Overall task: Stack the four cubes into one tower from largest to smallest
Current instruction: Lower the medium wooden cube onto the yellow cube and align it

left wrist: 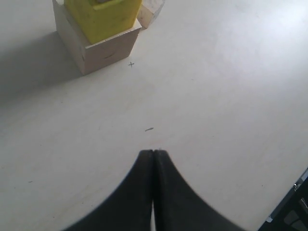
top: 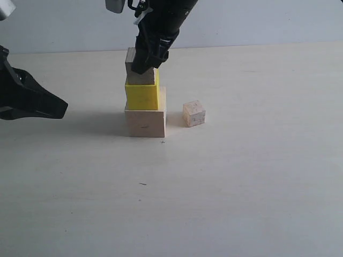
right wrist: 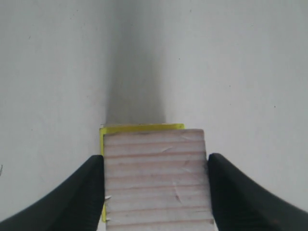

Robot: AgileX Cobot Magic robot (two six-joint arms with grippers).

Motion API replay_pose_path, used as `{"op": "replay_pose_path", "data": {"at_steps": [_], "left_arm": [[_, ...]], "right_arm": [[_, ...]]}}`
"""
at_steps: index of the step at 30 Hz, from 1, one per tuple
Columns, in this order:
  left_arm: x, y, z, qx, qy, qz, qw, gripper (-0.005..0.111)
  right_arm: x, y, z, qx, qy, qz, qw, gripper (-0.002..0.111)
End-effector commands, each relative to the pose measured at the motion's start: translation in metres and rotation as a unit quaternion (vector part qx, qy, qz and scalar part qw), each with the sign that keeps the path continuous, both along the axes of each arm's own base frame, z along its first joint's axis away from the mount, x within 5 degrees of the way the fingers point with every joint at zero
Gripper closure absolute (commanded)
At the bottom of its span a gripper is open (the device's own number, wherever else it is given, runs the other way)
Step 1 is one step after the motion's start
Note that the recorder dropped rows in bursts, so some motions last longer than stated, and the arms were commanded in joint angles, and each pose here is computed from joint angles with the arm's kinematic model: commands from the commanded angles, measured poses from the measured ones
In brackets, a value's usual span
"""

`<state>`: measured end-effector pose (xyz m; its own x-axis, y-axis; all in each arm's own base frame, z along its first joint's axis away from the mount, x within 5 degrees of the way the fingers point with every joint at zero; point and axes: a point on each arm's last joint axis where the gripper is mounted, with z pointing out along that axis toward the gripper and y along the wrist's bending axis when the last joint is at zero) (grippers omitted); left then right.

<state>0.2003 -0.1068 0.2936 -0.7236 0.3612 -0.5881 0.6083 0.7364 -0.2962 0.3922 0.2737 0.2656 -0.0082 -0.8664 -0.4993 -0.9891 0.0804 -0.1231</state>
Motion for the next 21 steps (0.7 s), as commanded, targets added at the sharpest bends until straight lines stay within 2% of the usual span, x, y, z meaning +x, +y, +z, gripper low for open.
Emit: {"op": "replay_pose_path", "data": {"at_steps": [1,8,11,18,21], "left_arm": [[-0.001,0.0001,-0.0002,-0.003,-0.002,0.002,1.0,0.107],[-0.001,0.0001,-0.0002,-0.003,-0.002,0.002,1.0,0.107],[-0.001,0.0001,-0.0002,-0.003,-0.002,0.002,1.0,0.107],[-0.001,0.0001,-0.0002,-0.003,-0.002,0.002,1.0,0.107],[-0.001,0.0001,-0.0002,-0.003,-0.002,0.002,1.0,0.107]], "right_arm": [[-0.0004,-0.0006,0.001,0.004,0.005,-0.003,1.0,0.108],[-0.0018,-0.0012,0.0007,0.0,0.011,0.0,1.0,0.106],[-0.0019,-0.0009,0.0008,0.002,0.012,0.0,1.0,0.095],[-0.0017,0.0004,0.0016,0.01,0.013,-0.002,1.0,0.053],[-0.0005,0.0014,0.0024,0.017,0.007,-0.006,1.0,0.043]]}}
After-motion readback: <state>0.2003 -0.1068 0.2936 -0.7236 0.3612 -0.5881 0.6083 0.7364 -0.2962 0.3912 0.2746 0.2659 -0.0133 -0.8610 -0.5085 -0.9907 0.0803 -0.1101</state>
